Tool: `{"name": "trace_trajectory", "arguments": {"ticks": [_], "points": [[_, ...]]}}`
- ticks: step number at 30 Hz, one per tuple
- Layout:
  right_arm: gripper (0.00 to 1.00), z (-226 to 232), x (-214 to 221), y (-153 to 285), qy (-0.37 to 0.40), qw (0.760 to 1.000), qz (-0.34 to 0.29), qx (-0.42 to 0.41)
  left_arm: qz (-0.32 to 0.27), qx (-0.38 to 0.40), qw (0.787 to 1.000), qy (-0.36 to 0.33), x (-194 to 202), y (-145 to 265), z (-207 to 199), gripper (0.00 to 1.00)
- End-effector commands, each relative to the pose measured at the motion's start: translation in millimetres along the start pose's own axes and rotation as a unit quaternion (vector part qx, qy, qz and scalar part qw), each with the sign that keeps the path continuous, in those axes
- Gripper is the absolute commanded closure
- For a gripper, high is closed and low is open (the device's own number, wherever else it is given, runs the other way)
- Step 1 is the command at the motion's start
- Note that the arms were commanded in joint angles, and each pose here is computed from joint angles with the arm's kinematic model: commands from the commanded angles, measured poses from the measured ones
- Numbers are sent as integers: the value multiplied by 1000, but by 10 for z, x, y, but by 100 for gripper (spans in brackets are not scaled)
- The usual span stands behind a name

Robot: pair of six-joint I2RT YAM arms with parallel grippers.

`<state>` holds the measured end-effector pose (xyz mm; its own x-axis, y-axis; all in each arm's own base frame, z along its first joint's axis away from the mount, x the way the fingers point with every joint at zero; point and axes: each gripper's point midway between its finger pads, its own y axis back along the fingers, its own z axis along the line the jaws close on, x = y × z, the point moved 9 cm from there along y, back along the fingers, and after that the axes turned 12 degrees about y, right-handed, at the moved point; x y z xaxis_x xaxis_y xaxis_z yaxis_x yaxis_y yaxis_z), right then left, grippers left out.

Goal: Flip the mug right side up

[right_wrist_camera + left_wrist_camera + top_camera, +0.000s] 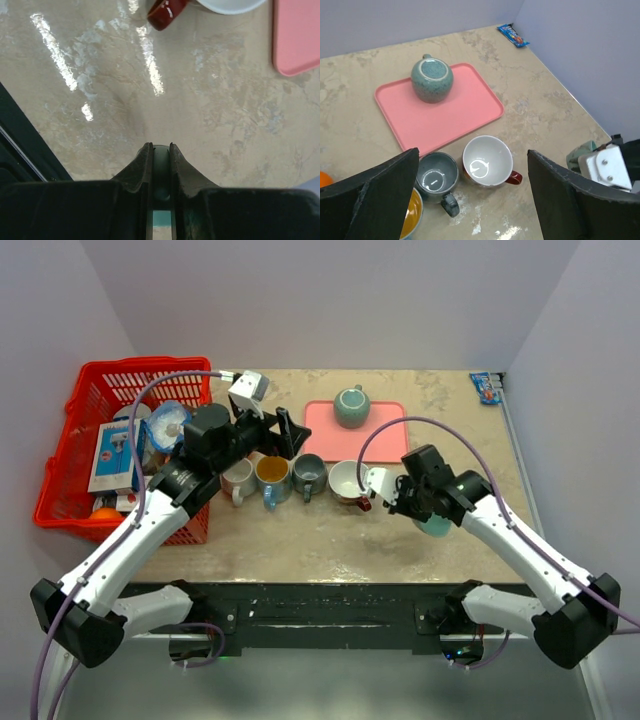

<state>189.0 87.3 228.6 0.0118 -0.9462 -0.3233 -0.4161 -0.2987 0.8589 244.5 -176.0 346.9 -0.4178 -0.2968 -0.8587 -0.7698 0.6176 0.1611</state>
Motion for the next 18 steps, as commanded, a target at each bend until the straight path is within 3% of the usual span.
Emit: {"name": "trace_trajectory", "arguments": {"ticks": [1, 12, 18], "points": [[100, -54, -123, -130, 62, 998, -8, 10, -44, -28, 998, -34, -248, 133, -24, 7], [100, -188, -168, -649, 173, 984, 46, -11, -29, -17, 999, -28, -127, 51, 16, 6], [100, -234, -205, -920, 206, 977, 43, -21, -26, -18, 999, -29, -107, 18, 31, 6]]}}
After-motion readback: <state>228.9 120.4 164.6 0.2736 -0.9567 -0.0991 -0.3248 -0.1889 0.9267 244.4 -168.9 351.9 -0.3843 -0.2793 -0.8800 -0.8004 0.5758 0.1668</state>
